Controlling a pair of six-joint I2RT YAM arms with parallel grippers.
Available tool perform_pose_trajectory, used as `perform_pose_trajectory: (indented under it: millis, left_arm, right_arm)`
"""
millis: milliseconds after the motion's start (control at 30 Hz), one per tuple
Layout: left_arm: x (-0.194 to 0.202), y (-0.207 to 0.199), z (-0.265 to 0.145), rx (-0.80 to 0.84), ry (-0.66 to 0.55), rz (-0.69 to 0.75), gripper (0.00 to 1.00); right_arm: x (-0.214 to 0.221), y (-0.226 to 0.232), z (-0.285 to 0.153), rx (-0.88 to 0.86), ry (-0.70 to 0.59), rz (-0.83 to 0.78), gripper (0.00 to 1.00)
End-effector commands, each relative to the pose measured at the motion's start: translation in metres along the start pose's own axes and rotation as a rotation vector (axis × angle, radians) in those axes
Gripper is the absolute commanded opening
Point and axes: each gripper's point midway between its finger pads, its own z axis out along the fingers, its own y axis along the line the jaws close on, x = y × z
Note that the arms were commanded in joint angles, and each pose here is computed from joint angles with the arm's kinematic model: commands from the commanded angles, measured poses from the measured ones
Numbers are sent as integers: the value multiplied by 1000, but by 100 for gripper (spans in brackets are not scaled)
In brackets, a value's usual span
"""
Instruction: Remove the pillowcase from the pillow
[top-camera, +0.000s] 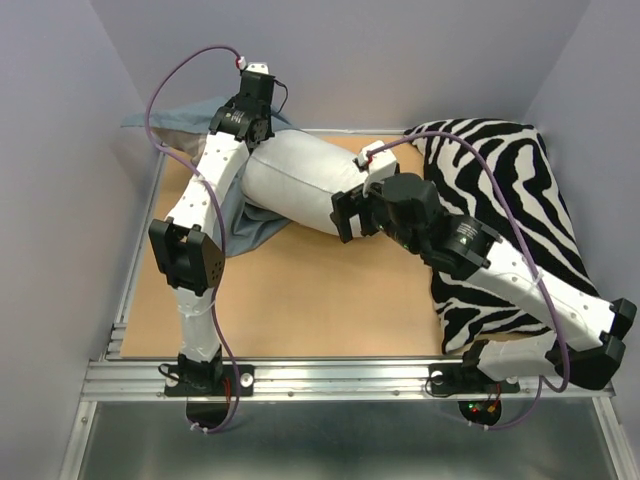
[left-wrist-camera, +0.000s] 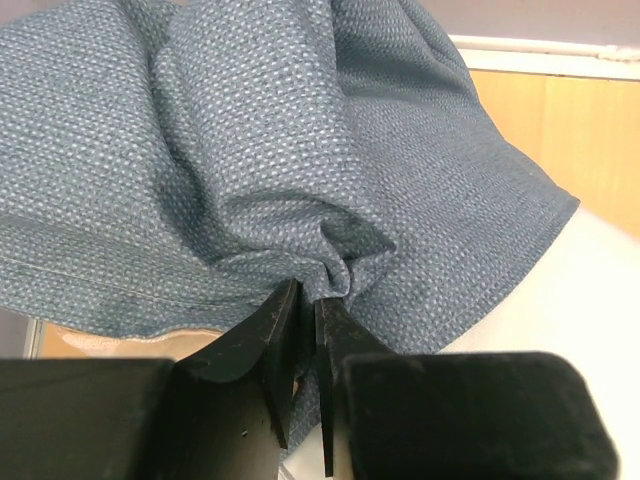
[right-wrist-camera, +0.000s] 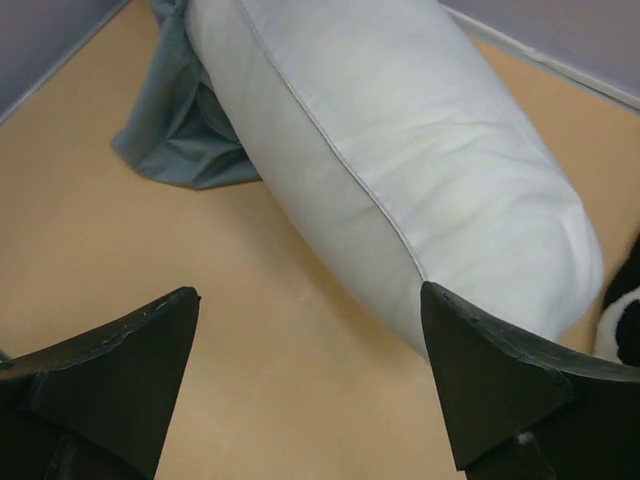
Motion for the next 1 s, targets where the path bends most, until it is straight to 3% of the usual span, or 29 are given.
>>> perform_pose_trajectory:
  millis: [0,267,467,567,600,633,667,733,900,967]
  left_arm:
    - [-15,-16,-16,74,-38,-23,23]
    - [-16,-15,-28,74,-45,-9,24]
    - [-8,-17,-39,78,-39,8,24]
    - [-2,-18,-65,68,-52,29,18]
    - [-11,-11,-86,70,-89,15,15]
    - [-9,-6,-96,51,-97,20,14]
    - [-9,-8,-111,55,-106,30,11]
    - [-31,14,-159,3,-198,-4,8]
    - [-76,54,-265,-38,-372,-86,4]
    - [-77,61,-279,-53,-373,-76,2]
  right_arm:
    - [-1,-57,-31,297,-96,-36,99]
    - [53,-84,-45,387,-65,-43,100]
    - [73,-74,-27,344,-49,-64,100]
    - [69,-75,-13,390,-36,-86,84]
    - [69,-76,-9,400,-27,-94,56]
    - [64,-75,-10,397,-36,-91,33]
    - [58,-73,-12,388,-49,-75,18]
    - [32,-59,-26,295,-87,-5,1]
    - [-37,-27,-71,69,-142,91,1]
    - [-55,-16,-84,-2,-163,116,1]
